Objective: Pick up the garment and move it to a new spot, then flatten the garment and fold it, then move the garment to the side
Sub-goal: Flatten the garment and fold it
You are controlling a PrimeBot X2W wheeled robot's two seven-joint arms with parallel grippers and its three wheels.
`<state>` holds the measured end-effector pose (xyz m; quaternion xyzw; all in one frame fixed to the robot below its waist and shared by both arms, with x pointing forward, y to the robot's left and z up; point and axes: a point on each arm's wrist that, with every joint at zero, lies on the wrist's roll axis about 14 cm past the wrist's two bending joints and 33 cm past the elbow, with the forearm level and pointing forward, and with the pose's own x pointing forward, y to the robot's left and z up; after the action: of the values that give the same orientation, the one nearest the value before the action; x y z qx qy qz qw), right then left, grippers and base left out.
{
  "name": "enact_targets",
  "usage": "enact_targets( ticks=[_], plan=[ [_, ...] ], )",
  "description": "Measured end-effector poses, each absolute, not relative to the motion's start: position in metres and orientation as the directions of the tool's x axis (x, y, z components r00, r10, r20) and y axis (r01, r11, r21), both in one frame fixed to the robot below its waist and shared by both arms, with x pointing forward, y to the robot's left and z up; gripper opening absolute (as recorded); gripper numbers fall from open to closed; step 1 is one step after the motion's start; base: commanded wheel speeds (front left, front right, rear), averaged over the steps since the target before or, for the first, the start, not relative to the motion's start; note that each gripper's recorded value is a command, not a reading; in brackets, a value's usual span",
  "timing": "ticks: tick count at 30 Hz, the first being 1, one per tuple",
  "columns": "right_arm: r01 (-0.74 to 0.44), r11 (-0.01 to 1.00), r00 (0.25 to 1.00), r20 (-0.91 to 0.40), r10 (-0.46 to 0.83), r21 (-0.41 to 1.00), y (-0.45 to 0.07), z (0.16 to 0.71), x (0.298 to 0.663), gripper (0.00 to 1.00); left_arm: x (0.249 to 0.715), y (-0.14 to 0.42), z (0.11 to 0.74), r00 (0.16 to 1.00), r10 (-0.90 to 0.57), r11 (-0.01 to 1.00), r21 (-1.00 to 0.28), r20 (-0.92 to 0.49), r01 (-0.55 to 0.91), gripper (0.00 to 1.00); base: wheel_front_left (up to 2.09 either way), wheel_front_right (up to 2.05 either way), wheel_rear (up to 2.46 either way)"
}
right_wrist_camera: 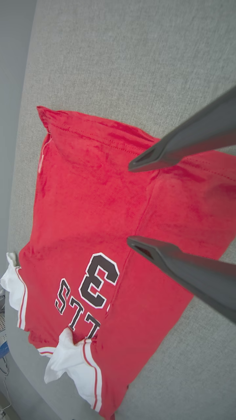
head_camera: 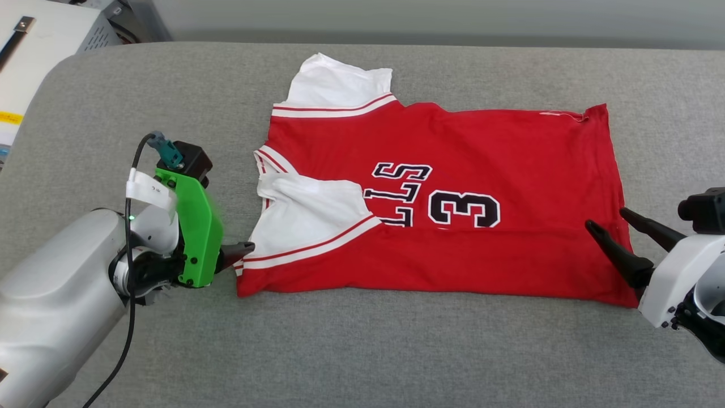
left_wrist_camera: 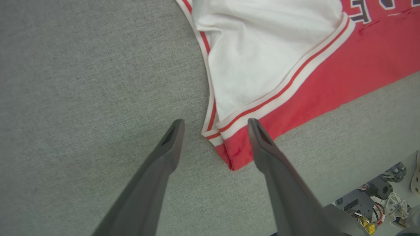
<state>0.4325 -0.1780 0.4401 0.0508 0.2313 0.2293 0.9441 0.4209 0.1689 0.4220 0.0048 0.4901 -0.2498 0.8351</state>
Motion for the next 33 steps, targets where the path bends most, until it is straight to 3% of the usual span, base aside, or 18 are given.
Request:
enact_targets(
  ticks=[9,16,17,18,28,33],
  plan=[
    [-0.393,0.894,0.776,-0.443,0.449,0.217,-0.178,0.428,0.43,1.0,0.407,0.169,0.376,0.272,-0.361,0.885,-0.236,-0.892,0.401,1.0,0.0,0.0,0.0],
    [-0.378,0.899,0.775,-0.456,0.438,0.22,-0.182,0.422,0.43,1.0,0.408,0.169,0.355,0.227,-0.34,0.885,-0.229,-0.913,0.405,1.0,0.0,0.0,0.0],
    [-0.375,0.901,0.776,-0.458,0.434,0.219,-0.183,0.421,0.429,1.0,0.408,0.169,0.354,0.223,-0.34,0.883,-0.229,-0.913,0.41,0.38,0.0,0.0,0.0],
    [-0.373,0.902,0.777,-0.458,0.432,0.218,-0.184,0.421,0.429,1.0,0.409,0.169,0.354,0.224,-0.341,0.882,-0.228,-0.913,0.412,0.0,0.0,0.0,0.0],
    [-0.398,0.914,0.811,-0.435,0.391,0.08,-0.206,0.461,0.446,1.0,0.414,0.159,0.373,0.361,-0.391,0.855,-0.188,-0.847,0.483,0.0,0.0,0.0,0.0],
    [-0.41,0.912,0.78,-0.519,0.349,-0.003,-0.223,0.479,0.449,1.0,0.418,0.16,0.395,0.442,-0.421,0.85,-0.175,-0.792,0.497,0.0,0.0,0.0,0.0]
  ],
)
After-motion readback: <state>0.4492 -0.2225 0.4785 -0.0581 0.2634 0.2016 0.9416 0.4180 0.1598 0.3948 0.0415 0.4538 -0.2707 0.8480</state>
